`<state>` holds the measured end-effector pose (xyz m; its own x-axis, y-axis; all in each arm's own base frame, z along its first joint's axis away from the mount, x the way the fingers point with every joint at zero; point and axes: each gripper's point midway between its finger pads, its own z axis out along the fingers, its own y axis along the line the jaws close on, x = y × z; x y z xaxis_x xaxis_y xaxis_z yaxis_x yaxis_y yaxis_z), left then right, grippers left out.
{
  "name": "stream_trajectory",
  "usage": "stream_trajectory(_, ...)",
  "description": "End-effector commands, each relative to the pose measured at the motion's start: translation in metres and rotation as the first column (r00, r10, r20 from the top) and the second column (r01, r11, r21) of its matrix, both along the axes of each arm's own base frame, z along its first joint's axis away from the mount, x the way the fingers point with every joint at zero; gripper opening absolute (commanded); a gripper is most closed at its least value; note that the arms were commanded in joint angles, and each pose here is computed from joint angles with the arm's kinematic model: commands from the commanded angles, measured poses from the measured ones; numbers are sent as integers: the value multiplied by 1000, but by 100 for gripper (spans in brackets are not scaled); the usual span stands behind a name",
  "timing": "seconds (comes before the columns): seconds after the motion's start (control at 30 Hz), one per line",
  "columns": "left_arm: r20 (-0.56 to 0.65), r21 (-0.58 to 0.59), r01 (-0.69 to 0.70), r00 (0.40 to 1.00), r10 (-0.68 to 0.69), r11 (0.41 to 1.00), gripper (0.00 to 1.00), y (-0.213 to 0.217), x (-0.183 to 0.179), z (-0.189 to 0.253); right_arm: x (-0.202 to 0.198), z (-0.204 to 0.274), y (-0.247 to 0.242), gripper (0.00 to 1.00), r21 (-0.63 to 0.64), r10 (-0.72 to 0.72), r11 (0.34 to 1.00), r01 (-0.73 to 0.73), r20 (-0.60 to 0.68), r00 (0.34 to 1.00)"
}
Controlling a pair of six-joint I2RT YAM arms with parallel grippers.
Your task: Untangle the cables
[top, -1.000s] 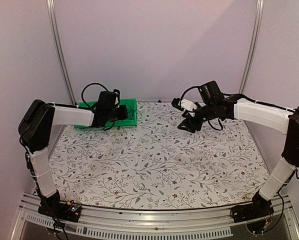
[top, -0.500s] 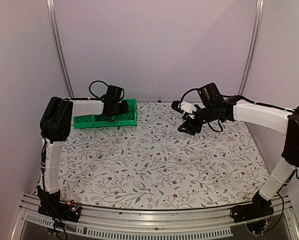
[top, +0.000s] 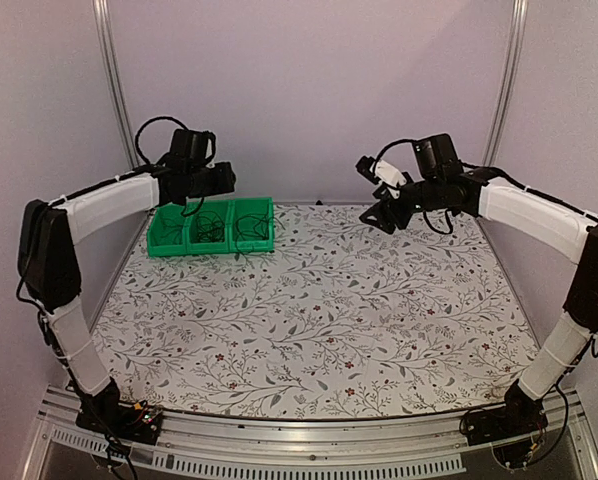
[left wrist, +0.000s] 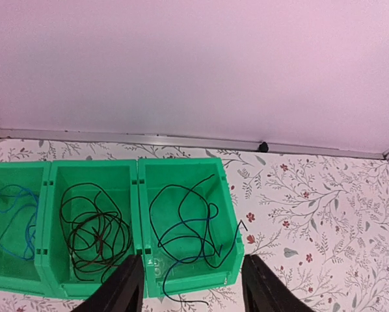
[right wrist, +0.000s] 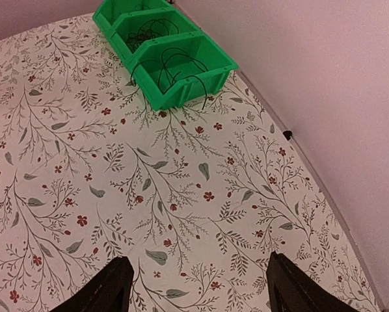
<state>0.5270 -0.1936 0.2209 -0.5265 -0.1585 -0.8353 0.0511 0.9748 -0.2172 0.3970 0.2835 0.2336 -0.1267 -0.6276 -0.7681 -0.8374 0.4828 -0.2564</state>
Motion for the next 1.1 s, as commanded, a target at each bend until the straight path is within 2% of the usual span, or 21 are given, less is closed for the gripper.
stream_trajectory(0.0,-21,114,18,1000,-16,993,51,28,-35,23,24,60,-11,76,143,-75,988,65,63,995)
stream_trajectory(0.17,-33,101,83,996,-80,991,50,31,-66,33,23,93,-15,81,188,-87,980,64,115,990)
stream_trajectory(0.23,-16,83,103,995,-102,991,50,30,-78,43,29,112,-21,81,222,-149,968,114,152,977)
stream_trajectory(0.37,76,84,78,994,-84,993,50,41,-101,83,50,154,-47,84,331,-374,894,301,186,909)
stream_trajectory(0.47,169,125,66,982,-87,990,51,53,-120,113,56,181,-61,85,411,-478,833,370,199,855)
stream_trajectory(0.73,282,200,10,957,-67,980,54,83,-160,154,42,228,-89,85,535,-590,744,400,245,770)
stream_trajectory(0.8,287,204,10,955,-70,979,56,85,-164,153,37,231,-93,86,548,-598,737,396,255,760)
stream_trajectory(0.9,221,198,25,973,-69,980,63,81,-160,118,34,219,-91,87,523,-579,756,393,255,775)
stream_trajectory(1.07,45,37,100,994,-101,994,58,47,-140,28,34,186,-75,87,442,-490,824,355,239,838)
